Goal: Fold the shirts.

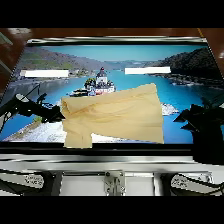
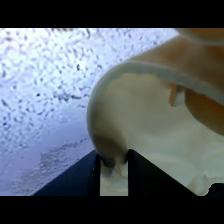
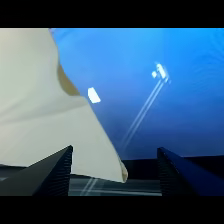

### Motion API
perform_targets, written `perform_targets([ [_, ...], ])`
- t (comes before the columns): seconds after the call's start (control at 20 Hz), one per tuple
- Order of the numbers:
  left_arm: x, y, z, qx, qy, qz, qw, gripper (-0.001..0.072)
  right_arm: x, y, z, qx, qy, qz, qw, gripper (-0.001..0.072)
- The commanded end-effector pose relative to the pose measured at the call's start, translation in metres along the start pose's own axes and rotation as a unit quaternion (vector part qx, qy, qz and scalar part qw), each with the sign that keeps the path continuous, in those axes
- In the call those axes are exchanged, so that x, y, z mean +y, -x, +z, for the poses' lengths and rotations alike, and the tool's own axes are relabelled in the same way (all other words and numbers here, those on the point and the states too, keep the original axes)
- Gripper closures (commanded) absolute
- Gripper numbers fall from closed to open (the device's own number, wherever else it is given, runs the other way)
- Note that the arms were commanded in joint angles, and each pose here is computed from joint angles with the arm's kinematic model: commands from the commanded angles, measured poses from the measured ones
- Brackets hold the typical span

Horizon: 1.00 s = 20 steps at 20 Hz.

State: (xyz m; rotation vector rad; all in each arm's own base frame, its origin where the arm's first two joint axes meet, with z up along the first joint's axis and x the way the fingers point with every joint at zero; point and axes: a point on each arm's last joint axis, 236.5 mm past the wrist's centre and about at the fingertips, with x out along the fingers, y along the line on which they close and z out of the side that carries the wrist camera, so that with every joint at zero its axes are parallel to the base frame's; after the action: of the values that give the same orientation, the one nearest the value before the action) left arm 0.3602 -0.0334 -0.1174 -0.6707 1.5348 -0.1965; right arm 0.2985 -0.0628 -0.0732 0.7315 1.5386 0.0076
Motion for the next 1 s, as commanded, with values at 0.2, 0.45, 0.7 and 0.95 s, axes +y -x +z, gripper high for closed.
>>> perform_targets([
  [0.2,-0.007,-0.002,-0.013,0.028,-0.019,-0.010,0.999,0.0673,0.005,-0.052,-0.061,0.099,-0.017,0.063,0.993,0.0075],
  [0.45,-0.013,0.007,-0.011,0.017,-0.028,-0.011,0.999,0.0673,0.013,-0.068,-0.072,0.097,-0.039,0.092,0.990,0.0075],
  [0.7,-0.020,0.017,-0.009,0.002,-0.036,-0.011,0.999,0.0673,0.028,-0.078,-0.081,0.095,-0.050,0.135,0.985,0.0076],
  [0.95,-0.032,0.037,-0.007,-0.026,-0.054,-0.011,0.998,0.0673,0.039,-0.078,-0.081,0.089,-0.046,0.163,0.981,0.0558],
])
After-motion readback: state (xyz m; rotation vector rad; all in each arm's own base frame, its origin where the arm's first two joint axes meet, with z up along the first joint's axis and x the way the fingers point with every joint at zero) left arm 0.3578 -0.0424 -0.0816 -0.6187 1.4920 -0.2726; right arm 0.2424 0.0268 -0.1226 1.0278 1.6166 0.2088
